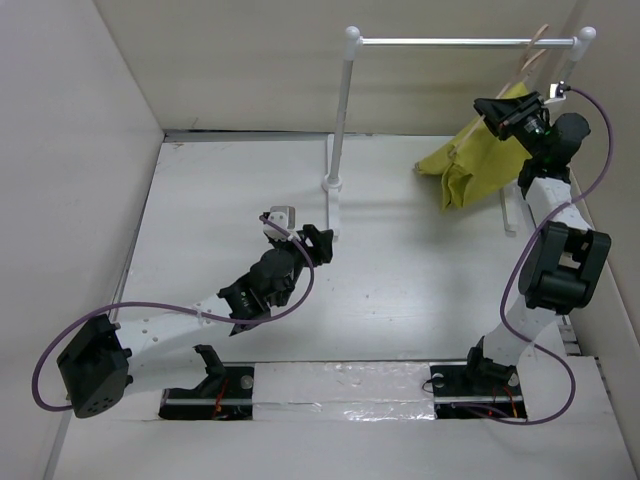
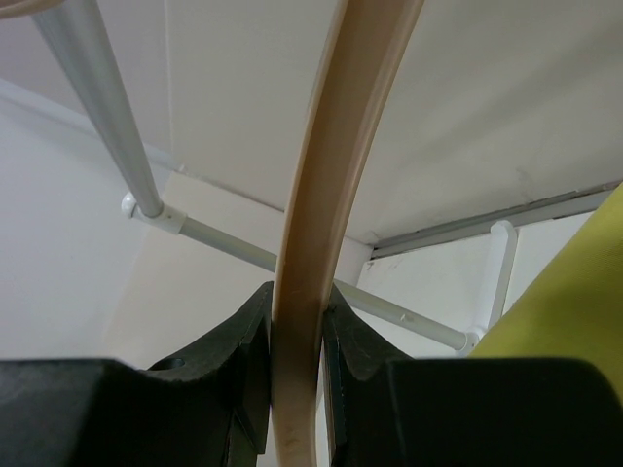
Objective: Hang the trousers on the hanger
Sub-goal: Place the hanger at the clothesline.
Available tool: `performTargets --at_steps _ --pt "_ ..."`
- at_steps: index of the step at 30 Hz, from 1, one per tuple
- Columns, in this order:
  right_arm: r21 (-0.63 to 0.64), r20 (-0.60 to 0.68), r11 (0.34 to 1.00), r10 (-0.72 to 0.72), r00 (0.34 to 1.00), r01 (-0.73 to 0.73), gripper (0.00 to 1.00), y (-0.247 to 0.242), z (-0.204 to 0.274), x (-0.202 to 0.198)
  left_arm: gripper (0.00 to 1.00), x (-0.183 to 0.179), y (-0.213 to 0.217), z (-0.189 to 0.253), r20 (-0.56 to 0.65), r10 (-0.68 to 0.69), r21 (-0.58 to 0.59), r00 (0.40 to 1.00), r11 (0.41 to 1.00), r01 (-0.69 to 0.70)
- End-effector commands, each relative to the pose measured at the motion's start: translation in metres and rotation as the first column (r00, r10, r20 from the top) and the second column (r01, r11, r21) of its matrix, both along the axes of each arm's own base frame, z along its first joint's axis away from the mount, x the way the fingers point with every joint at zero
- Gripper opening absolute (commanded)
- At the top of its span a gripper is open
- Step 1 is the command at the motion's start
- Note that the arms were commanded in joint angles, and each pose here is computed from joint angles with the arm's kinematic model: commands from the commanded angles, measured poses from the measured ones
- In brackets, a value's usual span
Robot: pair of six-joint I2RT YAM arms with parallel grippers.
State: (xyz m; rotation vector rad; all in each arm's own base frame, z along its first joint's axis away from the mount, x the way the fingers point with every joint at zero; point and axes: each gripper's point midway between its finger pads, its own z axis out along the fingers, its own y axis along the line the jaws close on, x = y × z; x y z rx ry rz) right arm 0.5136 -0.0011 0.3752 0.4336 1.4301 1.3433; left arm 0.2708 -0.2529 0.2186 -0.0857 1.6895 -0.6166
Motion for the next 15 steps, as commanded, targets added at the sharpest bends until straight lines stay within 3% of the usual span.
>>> performTargets --at_steps 1,15 --pt "-0.129 0.295 0.99 -0.021 0.955 0.062 0.0 -0.007 0.08 -0.019 0.58 0.003 -0.001 0.026 0.039 0.01 -0.063 0.999 0.998 -0.007" --pt "-0.117 0.247 0.991 -0.039 0.968 0.07 0.04 -0.022 0.057 -0.001 0.58 -0.002 0.003 0.032 0.051 0.022 -0.067 0.998 0.998 -0.018"
